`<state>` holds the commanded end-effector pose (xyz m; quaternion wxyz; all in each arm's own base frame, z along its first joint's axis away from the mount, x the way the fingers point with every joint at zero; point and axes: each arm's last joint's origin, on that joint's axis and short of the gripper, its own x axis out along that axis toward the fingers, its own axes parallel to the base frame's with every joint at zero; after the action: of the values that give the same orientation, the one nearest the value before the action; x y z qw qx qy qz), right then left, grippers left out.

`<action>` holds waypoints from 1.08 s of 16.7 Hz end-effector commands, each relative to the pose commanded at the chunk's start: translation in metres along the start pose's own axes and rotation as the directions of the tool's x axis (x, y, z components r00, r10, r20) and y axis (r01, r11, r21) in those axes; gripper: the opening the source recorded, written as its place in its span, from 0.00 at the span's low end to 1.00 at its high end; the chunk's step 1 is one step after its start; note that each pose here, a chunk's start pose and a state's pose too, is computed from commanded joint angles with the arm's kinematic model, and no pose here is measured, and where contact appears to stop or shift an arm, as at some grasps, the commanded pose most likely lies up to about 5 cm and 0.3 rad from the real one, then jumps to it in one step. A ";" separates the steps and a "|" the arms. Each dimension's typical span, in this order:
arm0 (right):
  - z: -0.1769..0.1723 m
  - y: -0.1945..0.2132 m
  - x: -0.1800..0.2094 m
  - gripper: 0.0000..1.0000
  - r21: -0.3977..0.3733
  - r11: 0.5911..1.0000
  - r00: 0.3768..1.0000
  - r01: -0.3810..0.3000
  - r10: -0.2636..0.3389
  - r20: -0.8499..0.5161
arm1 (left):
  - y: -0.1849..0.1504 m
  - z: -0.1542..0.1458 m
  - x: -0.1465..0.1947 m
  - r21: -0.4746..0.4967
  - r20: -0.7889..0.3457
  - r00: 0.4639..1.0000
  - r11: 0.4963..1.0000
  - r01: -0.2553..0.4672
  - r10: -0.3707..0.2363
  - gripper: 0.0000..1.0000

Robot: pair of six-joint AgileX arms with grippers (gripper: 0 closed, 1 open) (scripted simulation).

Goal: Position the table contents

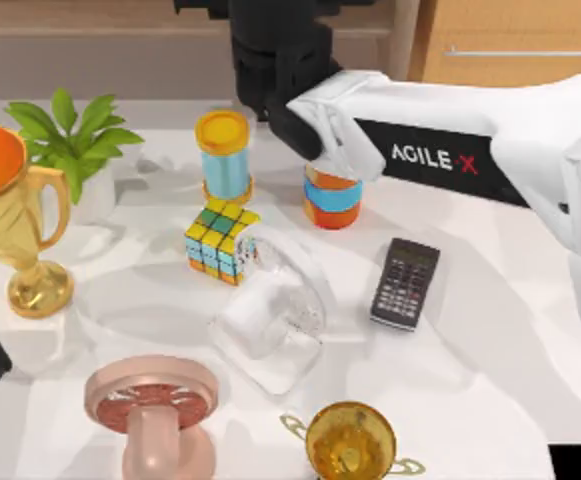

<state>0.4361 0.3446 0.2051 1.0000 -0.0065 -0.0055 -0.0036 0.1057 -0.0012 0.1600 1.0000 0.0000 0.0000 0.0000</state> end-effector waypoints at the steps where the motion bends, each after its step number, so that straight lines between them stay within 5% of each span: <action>1: 0.000 0.000 0.000 0.02 0.000 1.000 1.000 0.000 0.000 0.000 | 0.000 0.000 0.000 0.000 0.000 1.000 1.000 0.000 0.000 1.00; 18: 0.014 0.002 -0.037 0.00 -0.001 1.000 1.000 -0.004 0.004 -0.002 | 0.000 0.000 0.000 0.000 0.000 1.000 1.000 0.000 0.000 1.00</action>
<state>0.3994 0.3467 0.2181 1.0000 -0.0068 -0.0046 -0.0017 0.1057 -0.0012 0.1600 1.0000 0.0000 0.0000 0.0000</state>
